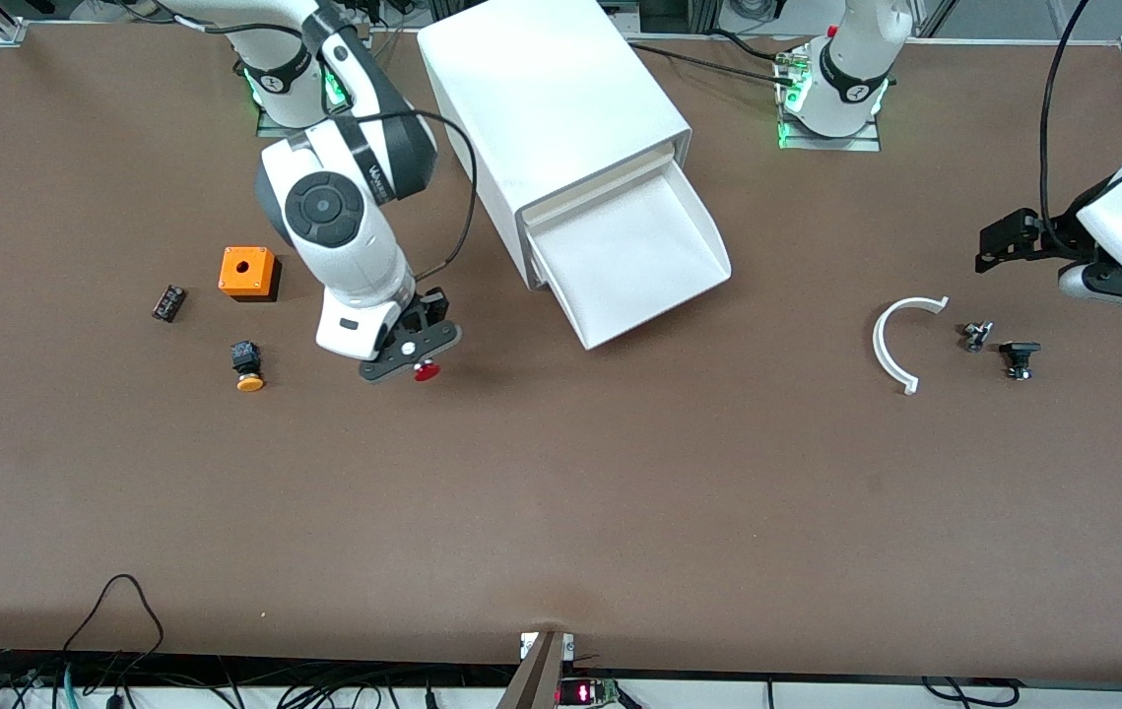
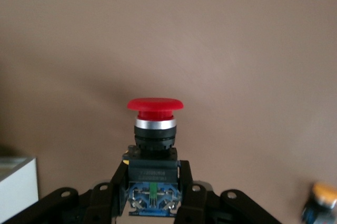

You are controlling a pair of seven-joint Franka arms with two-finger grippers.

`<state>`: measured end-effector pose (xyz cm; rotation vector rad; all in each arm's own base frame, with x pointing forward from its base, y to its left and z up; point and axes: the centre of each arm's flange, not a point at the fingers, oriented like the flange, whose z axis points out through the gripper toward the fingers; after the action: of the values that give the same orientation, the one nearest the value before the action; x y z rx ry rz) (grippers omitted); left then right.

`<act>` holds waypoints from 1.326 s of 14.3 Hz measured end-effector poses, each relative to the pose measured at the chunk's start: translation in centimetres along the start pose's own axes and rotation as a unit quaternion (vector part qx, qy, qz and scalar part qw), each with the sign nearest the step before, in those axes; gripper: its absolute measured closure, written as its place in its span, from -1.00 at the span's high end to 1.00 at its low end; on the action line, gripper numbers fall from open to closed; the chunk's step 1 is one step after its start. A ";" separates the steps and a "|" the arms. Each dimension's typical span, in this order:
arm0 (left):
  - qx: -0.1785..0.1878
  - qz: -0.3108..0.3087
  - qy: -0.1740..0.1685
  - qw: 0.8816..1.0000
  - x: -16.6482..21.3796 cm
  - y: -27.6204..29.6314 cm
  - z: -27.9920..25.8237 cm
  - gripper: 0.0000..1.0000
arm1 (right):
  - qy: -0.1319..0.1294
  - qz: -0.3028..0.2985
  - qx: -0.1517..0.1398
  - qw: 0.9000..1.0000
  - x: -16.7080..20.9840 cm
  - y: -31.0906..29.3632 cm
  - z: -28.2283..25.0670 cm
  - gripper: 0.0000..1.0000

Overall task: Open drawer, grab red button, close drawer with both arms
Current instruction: 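Lift the red button out of the drawer toward the orange box, then set the red button on the table while the left gripper pushes the drawer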

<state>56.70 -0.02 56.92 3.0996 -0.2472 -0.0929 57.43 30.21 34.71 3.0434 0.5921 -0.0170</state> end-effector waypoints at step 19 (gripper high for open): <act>-0.039 -0.198 0.050 0.978 5.9 21.7 24.7 1.00 | 0.004 0.081 -0.026 0.996 -10.3 15.2 15.6 -0.05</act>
<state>57.57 -22.98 32.68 3.0137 0.3709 0.0453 53.51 11.61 19.89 3.0318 0.3380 0.0146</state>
